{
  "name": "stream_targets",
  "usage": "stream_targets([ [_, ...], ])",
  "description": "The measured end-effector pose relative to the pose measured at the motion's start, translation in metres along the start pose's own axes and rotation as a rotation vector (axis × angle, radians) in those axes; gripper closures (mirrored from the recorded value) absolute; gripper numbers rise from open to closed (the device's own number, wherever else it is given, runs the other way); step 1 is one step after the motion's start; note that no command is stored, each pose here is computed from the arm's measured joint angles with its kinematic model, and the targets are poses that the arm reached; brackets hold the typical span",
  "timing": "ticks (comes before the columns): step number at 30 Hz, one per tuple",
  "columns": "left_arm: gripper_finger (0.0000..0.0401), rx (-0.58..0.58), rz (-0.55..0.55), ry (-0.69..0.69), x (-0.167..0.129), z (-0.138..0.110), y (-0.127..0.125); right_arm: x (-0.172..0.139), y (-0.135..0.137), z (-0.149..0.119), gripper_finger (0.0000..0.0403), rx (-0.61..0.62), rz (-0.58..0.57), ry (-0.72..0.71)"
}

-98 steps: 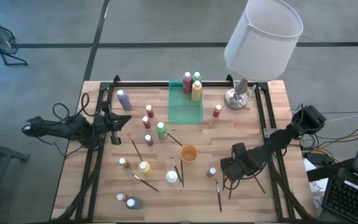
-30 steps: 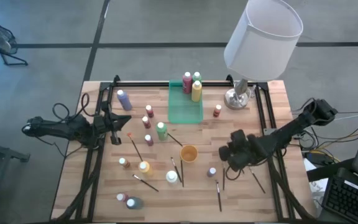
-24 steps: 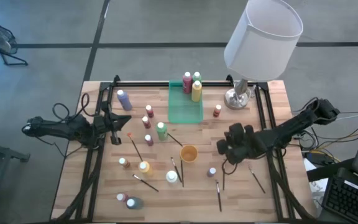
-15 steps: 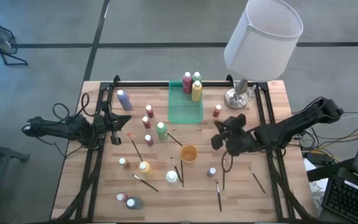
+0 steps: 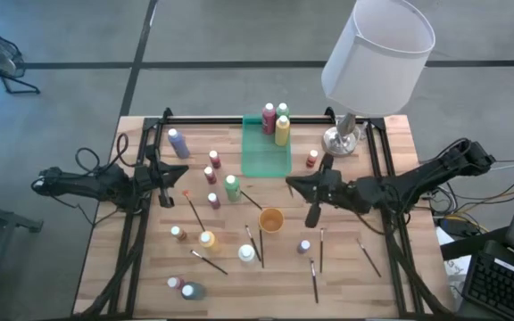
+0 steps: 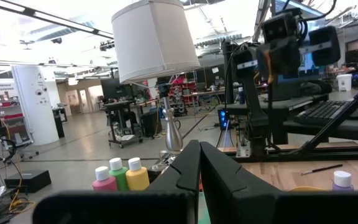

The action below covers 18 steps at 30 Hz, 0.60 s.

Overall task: Pick & Place Paint Supplies
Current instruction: Put the orange paintbrush into the yellow cup

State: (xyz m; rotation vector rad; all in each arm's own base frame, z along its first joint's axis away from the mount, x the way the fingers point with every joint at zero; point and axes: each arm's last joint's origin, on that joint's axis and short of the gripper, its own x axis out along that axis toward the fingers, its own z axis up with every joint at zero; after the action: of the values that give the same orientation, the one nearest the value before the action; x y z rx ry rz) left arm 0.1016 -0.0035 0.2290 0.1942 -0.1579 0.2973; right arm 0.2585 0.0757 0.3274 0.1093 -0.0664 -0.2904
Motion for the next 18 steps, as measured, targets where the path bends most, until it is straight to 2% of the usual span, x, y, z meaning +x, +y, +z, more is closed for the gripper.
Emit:
stream_targets([
  [8, 0.0385, 0.0, 0.0, 0.0, 0.0, 0.0, 0.0, -0.001, 0.006, 0.009, 0.0394, 0.011, 0.217, -0.075],
  [14, 0.0385, 0.0, 0.0, 0.0, 0.0, 0.0, 0.0, 0.001, 0.012, 0.012, 0.0394, 0.002, 0.336, -0.143],
  [18, 0.0385, 0.0, 0.0, 0.0, 0.0, 0.0, 0.0, 0.008, 0.018, 0.004, 0.0394, -0.046, 0.374, -0.156],
])
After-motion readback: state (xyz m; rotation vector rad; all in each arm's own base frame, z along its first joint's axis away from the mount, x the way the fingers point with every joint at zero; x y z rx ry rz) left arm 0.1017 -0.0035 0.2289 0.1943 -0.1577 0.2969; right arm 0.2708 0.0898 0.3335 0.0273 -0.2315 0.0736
